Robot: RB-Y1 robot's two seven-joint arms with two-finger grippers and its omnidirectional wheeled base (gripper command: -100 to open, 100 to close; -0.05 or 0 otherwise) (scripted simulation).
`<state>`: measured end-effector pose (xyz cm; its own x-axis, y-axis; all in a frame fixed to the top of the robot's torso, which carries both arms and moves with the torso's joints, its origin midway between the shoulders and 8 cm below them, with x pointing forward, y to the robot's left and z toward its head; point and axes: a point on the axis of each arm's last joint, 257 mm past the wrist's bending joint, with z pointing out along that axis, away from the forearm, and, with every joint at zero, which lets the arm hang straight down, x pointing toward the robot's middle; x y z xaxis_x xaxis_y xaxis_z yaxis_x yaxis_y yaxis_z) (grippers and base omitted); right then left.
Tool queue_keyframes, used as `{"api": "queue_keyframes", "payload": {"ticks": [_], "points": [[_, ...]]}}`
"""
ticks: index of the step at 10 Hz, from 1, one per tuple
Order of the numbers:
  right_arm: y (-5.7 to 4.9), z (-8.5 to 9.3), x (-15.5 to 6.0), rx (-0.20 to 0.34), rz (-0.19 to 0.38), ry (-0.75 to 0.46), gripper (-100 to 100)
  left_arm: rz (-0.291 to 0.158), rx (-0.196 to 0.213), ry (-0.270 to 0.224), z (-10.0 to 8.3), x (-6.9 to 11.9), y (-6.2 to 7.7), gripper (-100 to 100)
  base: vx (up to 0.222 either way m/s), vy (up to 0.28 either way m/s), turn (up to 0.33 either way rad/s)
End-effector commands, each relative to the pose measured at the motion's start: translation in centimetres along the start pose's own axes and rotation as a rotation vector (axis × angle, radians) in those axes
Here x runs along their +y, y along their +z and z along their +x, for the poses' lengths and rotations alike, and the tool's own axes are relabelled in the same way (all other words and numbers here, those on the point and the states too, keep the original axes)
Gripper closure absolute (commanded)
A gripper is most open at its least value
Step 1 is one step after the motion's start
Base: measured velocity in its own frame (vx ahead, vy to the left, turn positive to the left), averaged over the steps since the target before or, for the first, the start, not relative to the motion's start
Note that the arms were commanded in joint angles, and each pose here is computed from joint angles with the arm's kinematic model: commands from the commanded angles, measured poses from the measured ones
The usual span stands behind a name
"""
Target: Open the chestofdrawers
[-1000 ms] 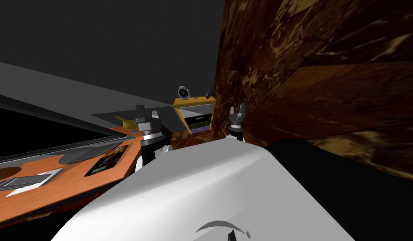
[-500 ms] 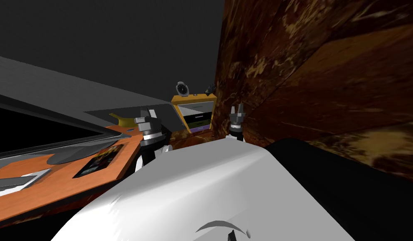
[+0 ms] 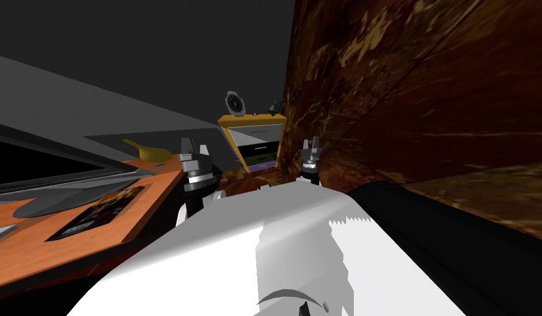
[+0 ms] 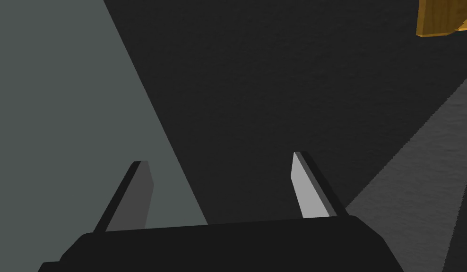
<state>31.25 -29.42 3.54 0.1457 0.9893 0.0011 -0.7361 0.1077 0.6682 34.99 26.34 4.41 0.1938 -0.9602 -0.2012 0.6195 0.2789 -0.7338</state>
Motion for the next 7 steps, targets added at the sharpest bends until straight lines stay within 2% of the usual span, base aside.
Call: {"api": "queue_keyframes", "payload": {"ticks": [1, 3, 7], "points": [[0.0, 0.0, 0.0, 0.0, 0.0, 0.0, 0, -0.023, 0.054, 0.018, 1.1, 0.8, -0.1, -100, 0.059, -0.031, 0.011], [0.0, 0.0, 0.0, 0.0, 0.0, 0.0, 0, -0.079, 0.105, 0.03, 2.5, 2.6, -0.3, -100, 0.142, -0.065, 0.025], [0.0, 0.0, 0.0, 0.0, 0.0, 0.0, 0, -0.149, 0.139, 0.033, 3.8, 4.7, -0.6, -100, 0.121, -0.049, 0.019]]}}
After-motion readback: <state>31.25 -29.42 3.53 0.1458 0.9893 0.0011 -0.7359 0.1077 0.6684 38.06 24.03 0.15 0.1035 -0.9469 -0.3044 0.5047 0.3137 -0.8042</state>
